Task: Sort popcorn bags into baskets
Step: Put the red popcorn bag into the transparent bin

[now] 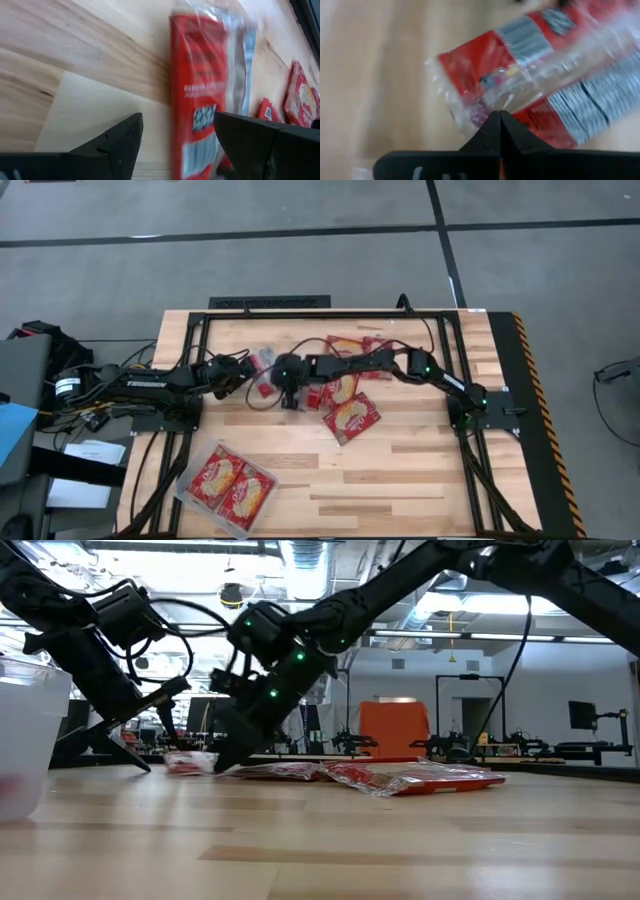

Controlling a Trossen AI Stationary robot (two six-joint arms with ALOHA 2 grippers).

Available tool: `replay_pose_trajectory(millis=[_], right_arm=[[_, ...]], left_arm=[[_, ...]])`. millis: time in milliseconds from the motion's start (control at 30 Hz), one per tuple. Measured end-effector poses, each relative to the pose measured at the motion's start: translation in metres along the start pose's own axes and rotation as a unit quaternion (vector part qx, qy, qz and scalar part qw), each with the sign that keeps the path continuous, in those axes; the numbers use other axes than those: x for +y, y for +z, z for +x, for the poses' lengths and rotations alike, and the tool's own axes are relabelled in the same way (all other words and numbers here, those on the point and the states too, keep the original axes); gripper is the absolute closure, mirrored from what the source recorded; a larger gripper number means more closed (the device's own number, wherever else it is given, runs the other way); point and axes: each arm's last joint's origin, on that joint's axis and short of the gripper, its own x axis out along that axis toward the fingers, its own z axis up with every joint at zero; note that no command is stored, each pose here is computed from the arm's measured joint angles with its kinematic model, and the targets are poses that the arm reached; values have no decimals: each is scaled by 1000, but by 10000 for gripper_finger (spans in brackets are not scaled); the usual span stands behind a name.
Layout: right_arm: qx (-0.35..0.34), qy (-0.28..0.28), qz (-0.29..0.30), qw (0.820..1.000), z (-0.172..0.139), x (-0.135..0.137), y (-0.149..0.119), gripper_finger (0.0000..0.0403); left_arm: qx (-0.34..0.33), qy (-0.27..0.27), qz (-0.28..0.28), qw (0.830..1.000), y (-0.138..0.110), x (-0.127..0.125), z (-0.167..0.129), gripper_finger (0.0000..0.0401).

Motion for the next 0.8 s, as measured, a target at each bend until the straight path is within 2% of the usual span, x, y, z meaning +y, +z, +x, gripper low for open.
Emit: replay_pose_trajectory(millis=[200,333,533,800], right_arm=[[-20,18,-34,999,-7,20,19,383],[-25,17,-51,998,-16,20,32,389],[-45,0,-37,998,-58,-2,57,387],[-8,-21,16,1000,-51,-42,41,389]], left_arm=[[0,6,7,1000,0,1,0,157],[5,6,29,1000,0,1,0,157],[16,-1,73,997,-1,0,0,156],[26,-10,104,994,-2,-1,0,156]])
